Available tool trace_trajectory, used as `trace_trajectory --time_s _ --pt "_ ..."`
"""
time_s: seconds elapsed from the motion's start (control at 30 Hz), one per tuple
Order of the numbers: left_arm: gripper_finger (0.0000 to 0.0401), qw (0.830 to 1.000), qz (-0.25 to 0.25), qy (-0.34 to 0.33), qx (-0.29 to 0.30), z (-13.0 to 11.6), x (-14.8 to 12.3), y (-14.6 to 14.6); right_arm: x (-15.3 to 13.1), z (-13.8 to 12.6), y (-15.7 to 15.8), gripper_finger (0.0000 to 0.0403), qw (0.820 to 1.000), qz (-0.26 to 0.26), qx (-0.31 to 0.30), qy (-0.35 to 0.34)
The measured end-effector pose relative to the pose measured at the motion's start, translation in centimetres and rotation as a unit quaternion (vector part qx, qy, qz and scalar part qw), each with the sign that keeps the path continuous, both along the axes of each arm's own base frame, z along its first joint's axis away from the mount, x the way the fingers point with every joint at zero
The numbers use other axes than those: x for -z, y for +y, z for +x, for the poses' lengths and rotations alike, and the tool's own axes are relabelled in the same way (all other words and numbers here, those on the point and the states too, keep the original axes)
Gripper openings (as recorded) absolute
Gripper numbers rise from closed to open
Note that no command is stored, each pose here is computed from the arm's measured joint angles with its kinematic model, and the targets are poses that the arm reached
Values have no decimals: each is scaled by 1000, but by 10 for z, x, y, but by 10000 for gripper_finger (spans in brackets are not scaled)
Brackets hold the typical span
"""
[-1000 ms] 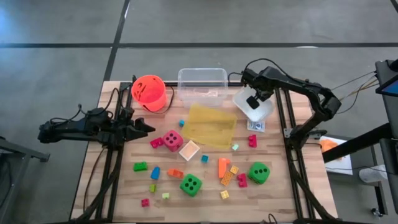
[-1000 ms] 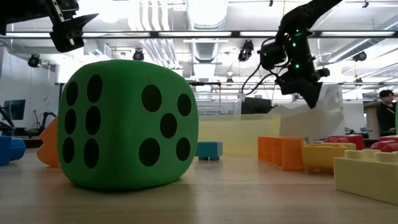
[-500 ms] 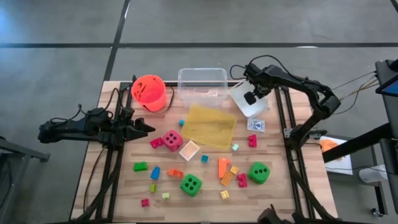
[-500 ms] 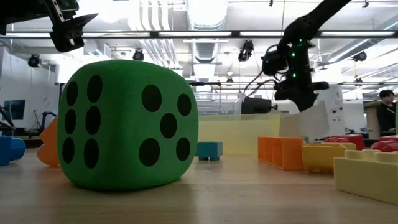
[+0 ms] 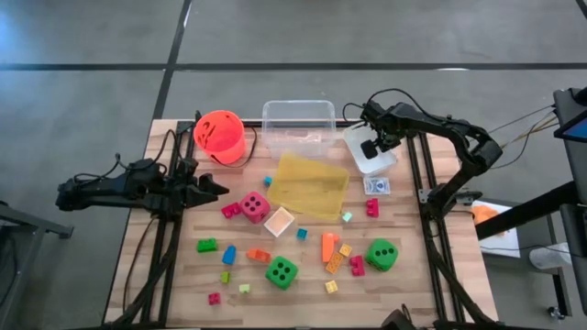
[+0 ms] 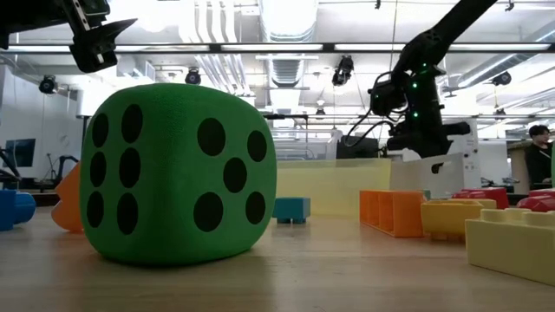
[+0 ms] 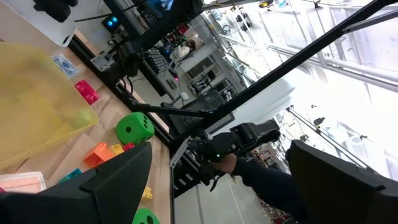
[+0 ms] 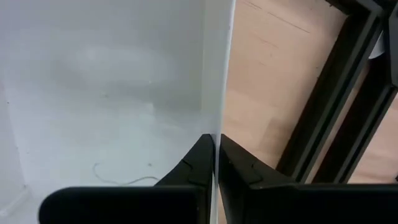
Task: Pick & Place Toys
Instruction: Adjust the white bin, then put the red game piece into the yellow bin
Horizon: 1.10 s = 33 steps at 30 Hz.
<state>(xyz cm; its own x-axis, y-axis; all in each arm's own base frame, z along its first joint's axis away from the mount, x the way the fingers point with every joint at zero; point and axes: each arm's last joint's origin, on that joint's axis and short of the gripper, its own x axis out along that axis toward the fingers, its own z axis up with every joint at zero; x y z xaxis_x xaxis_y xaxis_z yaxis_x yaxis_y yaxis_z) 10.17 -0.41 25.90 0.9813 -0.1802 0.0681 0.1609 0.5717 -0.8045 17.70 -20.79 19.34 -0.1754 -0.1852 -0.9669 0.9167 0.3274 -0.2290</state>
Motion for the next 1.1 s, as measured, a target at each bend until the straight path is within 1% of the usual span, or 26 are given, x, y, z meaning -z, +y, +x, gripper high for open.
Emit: trace_trajectory --time_s 0.17,0.37,0.47,0.53,0.63,0.93,1.0,1.1 --pt "370 1000 -3 1 0 0 0 0 -4 2 -2 13 1000 -5 -26 -3" --pt "370 1000 -9 2 4 0 0 0 -14 5 -4 13 999 -7 -44 -29" --pt "370 1000 -9 2 4 0 0 0 -16 6 -5 14 998 6 -53 -45" --pt "370 1000 -9 2 4 0 0 0 -15 5 -4 23 997 15 -52 -52" --pt "370 1000 -9 2 6 0 0 0 -11 3 -3 57 997 23 -49 -49" --pt "370 1000 -8 2 10 0 0 0 -12 2 -4 198 998 16 -42 -45" --pt "370 1000 -8 2 13 0 0 -1 -13 2 -3 221 998 18 -39 -49" --pt "370 1000 -8 2 17 0 0 -1 -19 -1 2 245 998 25 -23 -61"
